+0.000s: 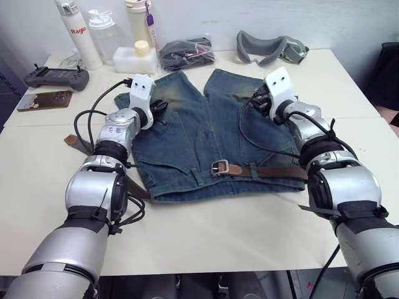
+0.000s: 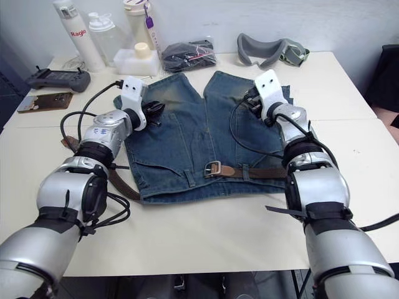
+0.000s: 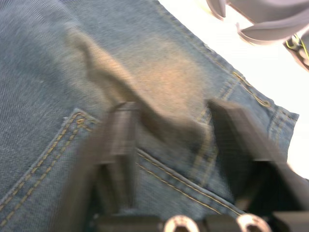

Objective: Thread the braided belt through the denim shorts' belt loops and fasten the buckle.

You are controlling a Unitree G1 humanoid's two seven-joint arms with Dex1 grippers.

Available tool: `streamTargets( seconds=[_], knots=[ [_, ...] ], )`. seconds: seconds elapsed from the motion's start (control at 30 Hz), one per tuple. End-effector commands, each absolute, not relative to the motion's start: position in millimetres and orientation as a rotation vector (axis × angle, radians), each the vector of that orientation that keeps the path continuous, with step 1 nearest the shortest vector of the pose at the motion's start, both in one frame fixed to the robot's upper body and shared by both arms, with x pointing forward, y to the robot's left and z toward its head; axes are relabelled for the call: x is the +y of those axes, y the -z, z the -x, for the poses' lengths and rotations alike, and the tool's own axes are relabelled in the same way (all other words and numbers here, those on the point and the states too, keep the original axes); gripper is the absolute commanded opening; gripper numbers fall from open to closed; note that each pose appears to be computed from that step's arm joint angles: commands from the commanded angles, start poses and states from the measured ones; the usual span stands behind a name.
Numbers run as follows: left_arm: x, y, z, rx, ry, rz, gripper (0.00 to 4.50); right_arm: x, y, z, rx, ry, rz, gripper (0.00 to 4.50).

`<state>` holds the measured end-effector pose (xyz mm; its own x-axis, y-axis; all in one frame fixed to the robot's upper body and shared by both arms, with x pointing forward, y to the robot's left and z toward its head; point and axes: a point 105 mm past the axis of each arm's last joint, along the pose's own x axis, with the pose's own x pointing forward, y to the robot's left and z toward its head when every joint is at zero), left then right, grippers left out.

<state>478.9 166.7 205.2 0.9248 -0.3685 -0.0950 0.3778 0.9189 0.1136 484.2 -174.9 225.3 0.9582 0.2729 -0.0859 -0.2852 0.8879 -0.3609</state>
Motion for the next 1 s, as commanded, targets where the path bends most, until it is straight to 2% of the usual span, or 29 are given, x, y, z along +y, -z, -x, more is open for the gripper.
streamTargets(
  seconds=[0.03,0.13,0.17,0.23,0.3,0.37,0.43,0.5,0.6,0.7,0.77,0.9,1.0],
  knots=[
    [185,-226,-476,0.003,0.366,-0.093,2.95,-173,-262,-479,-0.069,-0.366,0.309,4.48],
    [194,-231,-469,0.005,0.395,-0.044,4.25,-159,-267,-469,-0.065,-0.536,0.308,4.50],
    [196,-232,-466,0.008,0.408,-0.039,4.43,-154,-266,-464,-0.058,-0.597,0.324,4.50],
    [210,-242,-453,0.002,0.389,0.048,4.43,-134,-257,-438,-0.025,-0.847,0.391,4.50],
    [236,-251,-429,0.006,0.310,0.134,4.43,-114,-250,-393,0.001,-1.127,0.401,4.50],
    [258,-255,-408,0.021,0.201,0.185,4.43,-102,-249,-357,0.042,-1.311,0.347,4.50],
    [271,-252,-395,0.062,0.102,0.210,4.43,-96,-249,-336,0.102,-1.405,0.276,4.50],
    [280,-239,-384,0.163,-0.006,0.145,4.43,-90,-247,-320,0.152,-1.488,0.224,4.50],
    [297,-223,-373,0.272,-0.222,0.123,4.43,-77,-245,-311,0.162,-1.546,0.186,4.50],
    [310,-210,-365,0.346,-0.454,0.177,4.43,-69,-242,-312,0.160,-1.546,0.181,4.50],
    [311,-203,-361,0.383,-0.545,0.230,4.43,-67,-241,-315,0.159,-1.535,0.181,4.50],
    [308,-186,-359,0.456,-0.649,0.224,4.43,-66,-238,-321,0.156,-1.501,0.190,4.50],
    [297,-179,-364,0.478,-0.616,0.241,4.43,-66,-239,-323,0.147,-1.484,0.188,4.50]
  ],
)
